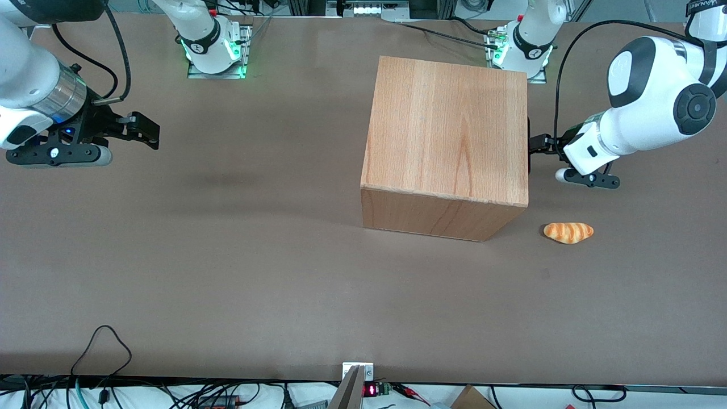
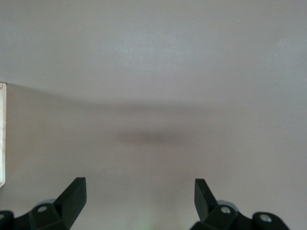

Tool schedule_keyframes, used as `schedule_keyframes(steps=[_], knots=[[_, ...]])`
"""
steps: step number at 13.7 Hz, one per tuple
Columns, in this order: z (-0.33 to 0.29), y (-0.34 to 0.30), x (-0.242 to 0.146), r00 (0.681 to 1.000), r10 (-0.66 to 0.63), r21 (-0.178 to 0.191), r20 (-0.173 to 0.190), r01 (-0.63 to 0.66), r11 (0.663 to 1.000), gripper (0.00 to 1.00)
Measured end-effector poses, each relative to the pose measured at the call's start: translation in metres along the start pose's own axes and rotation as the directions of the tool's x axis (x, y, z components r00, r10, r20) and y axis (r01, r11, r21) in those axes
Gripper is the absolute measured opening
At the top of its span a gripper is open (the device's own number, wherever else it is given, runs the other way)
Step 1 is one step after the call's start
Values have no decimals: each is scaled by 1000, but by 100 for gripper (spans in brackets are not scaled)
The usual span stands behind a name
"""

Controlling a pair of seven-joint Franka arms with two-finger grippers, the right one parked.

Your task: Open top drawer with left arm

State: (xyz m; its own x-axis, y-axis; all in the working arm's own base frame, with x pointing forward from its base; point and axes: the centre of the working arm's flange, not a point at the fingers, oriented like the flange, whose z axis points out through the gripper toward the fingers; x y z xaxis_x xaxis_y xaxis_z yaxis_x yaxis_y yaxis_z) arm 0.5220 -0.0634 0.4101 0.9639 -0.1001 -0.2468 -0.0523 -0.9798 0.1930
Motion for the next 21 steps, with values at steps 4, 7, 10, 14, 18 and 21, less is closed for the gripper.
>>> schedule_keyframes(steps=[4, 7, 10, 14, 18, 21], knots=[[7, -1, 2, 1000, 9, -1, 3, -9, 1000, 100], [18, -1, 4, 1000, 9, 0, 10, -9, 1000, 100], [22, -4, 6, 1000, 18, -3, 15, -17, 1000, 100], [20, -23, 7, 1000, -5, -15, 10, 5, 1000, 100], [16, -54, 7, 999, -45, -30, 0, 45, 999, 100], [12, -74, 6, 997, -71, -40, -11, 70, 997, 100]])
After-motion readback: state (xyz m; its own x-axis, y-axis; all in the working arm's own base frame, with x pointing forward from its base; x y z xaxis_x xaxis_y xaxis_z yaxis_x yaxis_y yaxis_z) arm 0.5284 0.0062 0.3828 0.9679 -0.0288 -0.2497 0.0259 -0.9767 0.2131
